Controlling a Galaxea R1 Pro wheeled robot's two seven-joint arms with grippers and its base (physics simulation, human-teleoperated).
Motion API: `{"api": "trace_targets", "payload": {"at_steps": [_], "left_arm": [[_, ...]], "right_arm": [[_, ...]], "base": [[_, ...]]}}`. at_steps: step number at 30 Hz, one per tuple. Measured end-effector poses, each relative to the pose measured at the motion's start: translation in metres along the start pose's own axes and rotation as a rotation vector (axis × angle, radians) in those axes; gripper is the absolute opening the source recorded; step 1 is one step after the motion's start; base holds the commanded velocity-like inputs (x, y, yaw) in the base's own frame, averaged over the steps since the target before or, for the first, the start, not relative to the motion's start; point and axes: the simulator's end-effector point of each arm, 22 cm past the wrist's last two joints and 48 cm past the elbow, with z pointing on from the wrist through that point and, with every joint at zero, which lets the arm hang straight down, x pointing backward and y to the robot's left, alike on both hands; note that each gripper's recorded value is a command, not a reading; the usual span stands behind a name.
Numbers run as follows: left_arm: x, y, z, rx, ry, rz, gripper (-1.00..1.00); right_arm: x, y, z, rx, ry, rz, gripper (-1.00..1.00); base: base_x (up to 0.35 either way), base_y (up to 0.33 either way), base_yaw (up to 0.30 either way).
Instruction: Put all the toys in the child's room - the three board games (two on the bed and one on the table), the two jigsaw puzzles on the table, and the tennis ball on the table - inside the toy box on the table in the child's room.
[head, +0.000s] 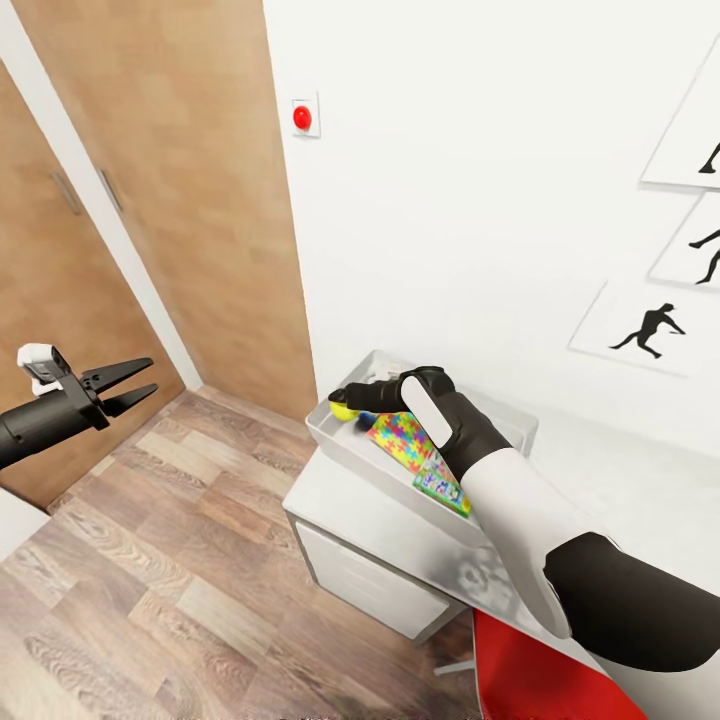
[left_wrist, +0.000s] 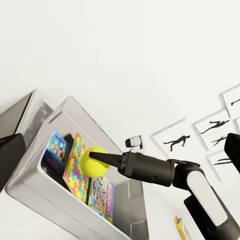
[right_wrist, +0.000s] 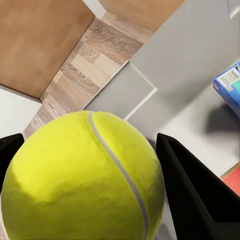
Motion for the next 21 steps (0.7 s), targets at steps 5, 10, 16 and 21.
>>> {"api": "trace_targets", "payload": {"at_steps": [5, 10, 16, 21], "left_arm": [[0.002, 0.004, 0.002, -0.005, 0.004, -0.005, 1.0], [0.004, 0.009, 0.003, -0.009, 0.008, -0.011, 1.0], [0.007, 0.014, 0.005, -0.015, 0.014, -0.018, 1.0], [0.009, 0.019, 0.006, -0.019, 0.017, -0.023, 1.0]], "right_arm": [[0.004, -0.003, 0.004, 0.001, 0.007, 0.005, -1.0], [0.01, -0.008, 0.009, 0.006, 0.02, 0.013, -1.0], [0.017, -0.014, 0.015, 0.012, 0.035, 0.022, -1.0], [0.021, -0.018, 0.019, 0.015, 0.043, 0.027, -1.0]], "base": [[0.0, 0.0, 0.0], [0.0, 0.0, 0.0], [0.0, 0.0, 0.0], [0.0, 0.0, 0.0]]}}
